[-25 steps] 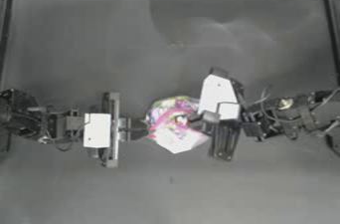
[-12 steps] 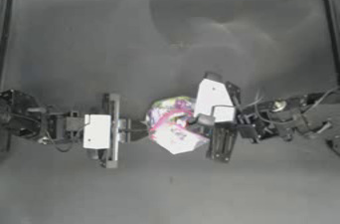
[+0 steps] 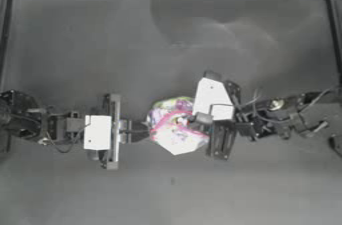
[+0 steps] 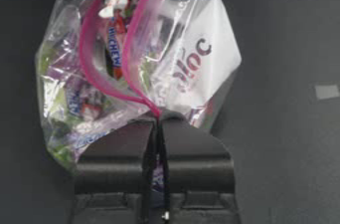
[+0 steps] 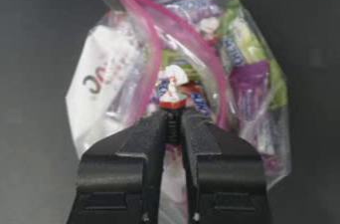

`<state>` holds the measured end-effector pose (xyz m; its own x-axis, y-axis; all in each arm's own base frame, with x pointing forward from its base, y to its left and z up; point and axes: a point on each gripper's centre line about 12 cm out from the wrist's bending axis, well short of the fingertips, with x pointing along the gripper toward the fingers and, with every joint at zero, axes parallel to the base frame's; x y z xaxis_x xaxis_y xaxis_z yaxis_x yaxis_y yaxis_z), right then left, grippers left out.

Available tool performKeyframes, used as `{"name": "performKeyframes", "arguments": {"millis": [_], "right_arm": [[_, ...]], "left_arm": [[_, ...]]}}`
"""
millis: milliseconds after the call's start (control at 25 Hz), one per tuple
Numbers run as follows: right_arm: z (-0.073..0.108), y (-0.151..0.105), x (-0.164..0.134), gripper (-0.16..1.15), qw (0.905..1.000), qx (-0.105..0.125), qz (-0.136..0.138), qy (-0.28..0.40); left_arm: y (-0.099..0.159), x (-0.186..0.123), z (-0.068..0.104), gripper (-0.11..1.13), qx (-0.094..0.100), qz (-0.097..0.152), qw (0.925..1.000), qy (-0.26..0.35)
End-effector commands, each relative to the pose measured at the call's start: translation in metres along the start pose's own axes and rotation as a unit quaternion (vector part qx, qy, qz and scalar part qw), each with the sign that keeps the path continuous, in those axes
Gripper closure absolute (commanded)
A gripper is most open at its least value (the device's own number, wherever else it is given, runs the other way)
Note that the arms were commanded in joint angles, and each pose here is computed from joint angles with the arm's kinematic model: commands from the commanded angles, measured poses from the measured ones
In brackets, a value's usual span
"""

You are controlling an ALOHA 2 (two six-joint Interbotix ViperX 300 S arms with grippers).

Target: Put candy in bag

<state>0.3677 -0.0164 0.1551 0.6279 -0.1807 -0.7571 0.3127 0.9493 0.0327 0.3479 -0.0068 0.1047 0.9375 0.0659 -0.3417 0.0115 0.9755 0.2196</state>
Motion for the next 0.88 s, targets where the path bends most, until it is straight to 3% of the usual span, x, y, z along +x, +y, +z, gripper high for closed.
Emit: {"name": "performKeyframes", "arguments": {"millis": [40, 240, 440, 560, 880], "right_arm": [[0.014, 0.003, -0.004, 0.49, 0.9997, -0.001, 0.008, -0.021], [0.016, 0.005, -0.003, 0.4, 0.9995, -0.006, 0.015, -0.027], [0.019, 0.004, -0.003, 0.09, 0.9996, -0.004, 0.008, -0.028], [0.021, 0.001, -0.004, -0.03, 0.9996, -0.006, -0.001, -0.026], [0.032, -0.001, -0.028, -0.03, 0.9986, 0.0, 0.002, -0.053]], "left_arm": [[0.003, -0.002, 0.021, 0.68, -0.002, 0.005, 0.9994, -0.033], [0.003, -0.003, 0.021, 0.68, -0.002, 0.005, 0.9994, -0.034], [0.003, -0.003, 0.021, 0.68, -0.002, 0.005, 0.9994, -0.034], [0.003, -0.003, 0.021, 0.68, -0.002, 0.004, 0.9994, -0.034], [0.004, -0.004, 0.024, 0.68, -0.002, 0.006, 0.9993, -0.038]]}}
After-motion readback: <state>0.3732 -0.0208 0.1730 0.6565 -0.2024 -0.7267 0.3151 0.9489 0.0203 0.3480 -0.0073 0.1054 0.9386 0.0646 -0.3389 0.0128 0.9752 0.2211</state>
